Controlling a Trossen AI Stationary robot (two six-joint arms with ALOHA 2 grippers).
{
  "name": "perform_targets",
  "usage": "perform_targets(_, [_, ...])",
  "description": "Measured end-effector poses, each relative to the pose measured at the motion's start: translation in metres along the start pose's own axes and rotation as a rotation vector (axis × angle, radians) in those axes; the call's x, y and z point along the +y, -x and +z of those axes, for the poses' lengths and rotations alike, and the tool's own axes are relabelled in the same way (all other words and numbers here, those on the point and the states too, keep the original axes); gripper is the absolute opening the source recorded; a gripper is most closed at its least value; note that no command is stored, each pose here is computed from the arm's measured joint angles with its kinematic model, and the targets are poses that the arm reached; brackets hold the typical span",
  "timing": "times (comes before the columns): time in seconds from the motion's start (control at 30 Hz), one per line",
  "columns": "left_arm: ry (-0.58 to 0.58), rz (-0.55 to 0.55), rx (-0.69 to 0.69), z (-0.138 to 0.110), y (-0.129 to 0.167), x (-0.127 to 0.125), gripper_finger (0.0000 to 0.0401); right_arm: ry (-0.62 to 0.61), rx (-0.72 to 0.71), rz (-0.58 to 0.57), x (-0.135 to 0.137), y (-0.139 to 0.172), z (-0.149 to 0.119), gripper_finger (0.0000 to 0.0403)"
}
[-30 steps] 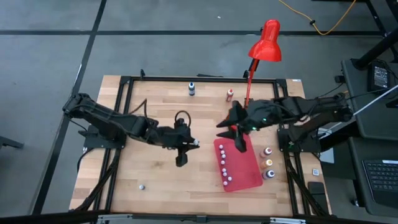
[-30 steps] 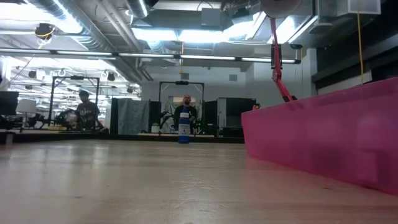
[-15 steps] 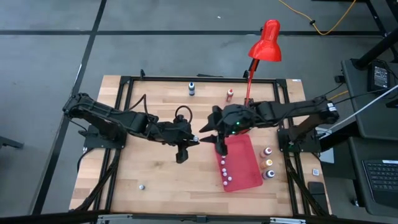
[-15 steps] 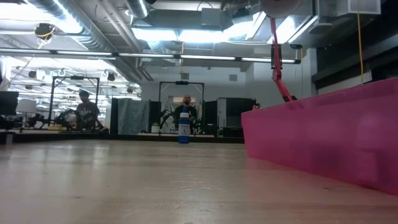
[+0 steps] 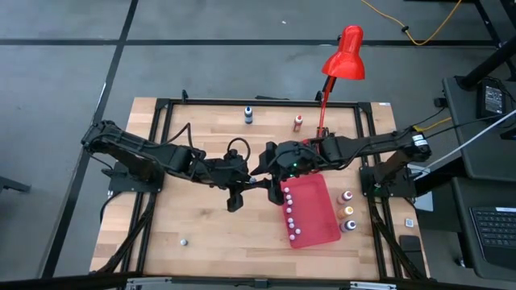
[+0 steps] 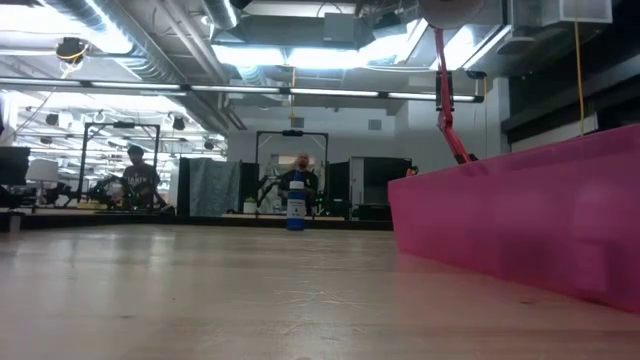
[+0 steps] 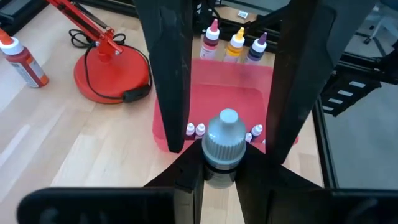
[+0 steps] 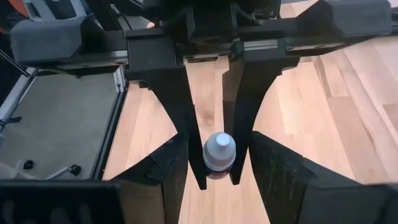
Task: Pick & Place food coloring
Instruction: Put the small orange food coloring bottle into the red bin
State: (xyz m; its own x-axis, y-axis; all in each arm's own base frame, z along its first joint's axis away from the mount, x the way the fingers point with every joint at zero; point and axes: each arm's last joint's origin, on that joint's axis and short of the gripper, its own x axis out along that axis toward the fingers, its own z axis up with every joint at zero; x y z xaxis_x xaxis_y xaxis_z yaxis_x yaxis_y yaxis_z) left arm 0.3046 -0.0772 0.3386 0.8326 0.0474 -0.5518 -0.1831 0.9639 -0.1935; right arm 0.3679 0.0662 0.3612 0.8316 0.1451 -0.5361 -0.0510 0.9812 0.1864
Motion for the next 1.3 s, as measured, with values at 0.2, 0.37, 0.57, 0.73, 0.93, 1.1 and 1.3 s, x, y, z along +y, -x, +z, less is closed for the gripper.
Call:
perform_targets(0.2, [0.002, -0.006, 0.003, 0.0, 0.0, 0.0, 0.0063, -0.006, 0.0, 0.0, 0.0, 0.0, 0.0, 0.017])
perform_targets(0.37, [-0.001, 0.0, 0.014, -0.001, 0.0, 0.0, 0.0063, -0.007, 0.008, 0.002, 0.0, 0.0, -0.001, 0.0145])
perform_targets(0.57, [-0.001, 0.0, 0.016, -0.001, 0.0, 0.0, 0.0063, -0.004, 0.011, 0.003, 0.0, 0.0, -0.001, 0.0087])
perform_targets(0.73, [-0.002, 0.001, 0.019, -0.002, 0.0, 0.001, 0.0063, -0.002, 0.012, 0.004, 0.0, 0.0, -0.001, 0.0054])
perform_targets(0.93, [-0.002, 0.001, 0.019, -0.002, 0.0, 0.001, 0.0068, -0.004, 0.011, -0.001, 0.0, 0.0, -0.001, 0.006])
perform_targets(1.1, [0.007, 0.013, 0.018, -0.002, 0.0, 0.001, 0.0106, -0.004, 0.017, -0.003, 0.0, 0.001, -0.002, 0.0051])
perform_targets(1.3, [0.005, 0.046, 0.105, -0.01, 0.001, 0.005, 0.018, -0.026, 0.103, -0.064, 0.002, 0.004, -0.011, 0.0051])
